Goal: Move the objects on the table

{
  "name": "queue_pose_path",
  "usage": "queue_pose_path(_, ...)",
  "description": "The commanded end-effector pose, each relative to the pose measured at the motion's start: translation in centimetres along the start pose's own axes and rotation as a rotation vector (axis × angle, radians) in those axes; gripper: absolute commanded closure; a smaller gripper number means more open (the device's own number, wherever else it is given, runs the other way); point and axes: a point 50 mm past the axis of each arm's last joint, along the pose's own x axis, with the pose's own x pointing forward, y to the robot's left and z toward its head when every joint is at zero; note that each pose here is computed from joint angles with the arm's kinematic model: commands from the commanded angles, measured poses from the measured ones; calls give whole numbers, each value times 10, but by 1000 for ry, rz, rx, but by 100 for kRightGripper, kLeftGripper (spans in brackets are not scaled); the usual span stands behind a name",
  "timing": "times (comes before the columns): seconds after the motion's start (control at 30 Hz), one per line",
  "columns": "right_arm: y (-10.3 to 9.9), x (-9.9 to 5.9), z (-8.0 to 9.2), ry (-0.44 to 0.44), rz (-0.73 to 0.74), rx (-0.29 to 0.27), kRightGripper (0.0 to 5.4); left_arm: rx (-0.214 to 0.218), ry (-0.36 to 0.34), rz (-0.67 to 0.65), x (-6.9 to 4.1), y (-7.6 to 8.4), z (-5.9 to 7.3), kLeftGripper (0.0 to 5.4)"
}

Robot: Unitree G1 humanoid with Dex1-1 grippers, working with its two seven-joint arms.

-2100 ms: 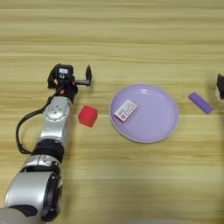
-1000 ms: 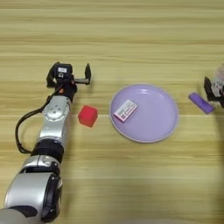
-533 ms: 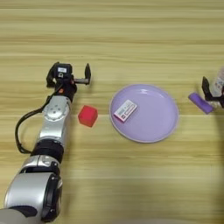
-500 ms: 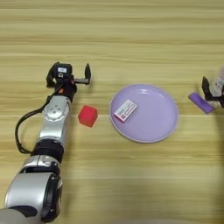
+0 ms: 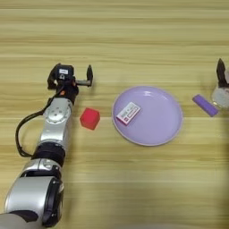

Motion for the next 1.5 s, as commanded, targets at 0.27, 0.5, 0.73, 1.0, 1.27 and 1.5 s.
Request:
queue_pose_path(0.27,-1,-11,49,-185,-1,-51,3,8,-4,-1,0,-1,1,0)
queue_pose_path(0.5,45,-34,72,-246,187,-38,3,9,-4,-2,0,-2,1,0)
queue_pose_path(0.73,70,-42,64,-192,304,-26,3,9,-6,-3,0,-2,1,0)
queue_pose_path(1.0,92,-44,41,-91,381,3,3,9,-7,-6,0,-2,1,0)
queue_pose_path(1.27,100,-38,9,25,410,24,3,13,-8,-12,0,-2,1,0)
queue_pose_path(1.5,95,-30,-9,64,384,35,3,18,-14,-28,-1,-4,2,0)
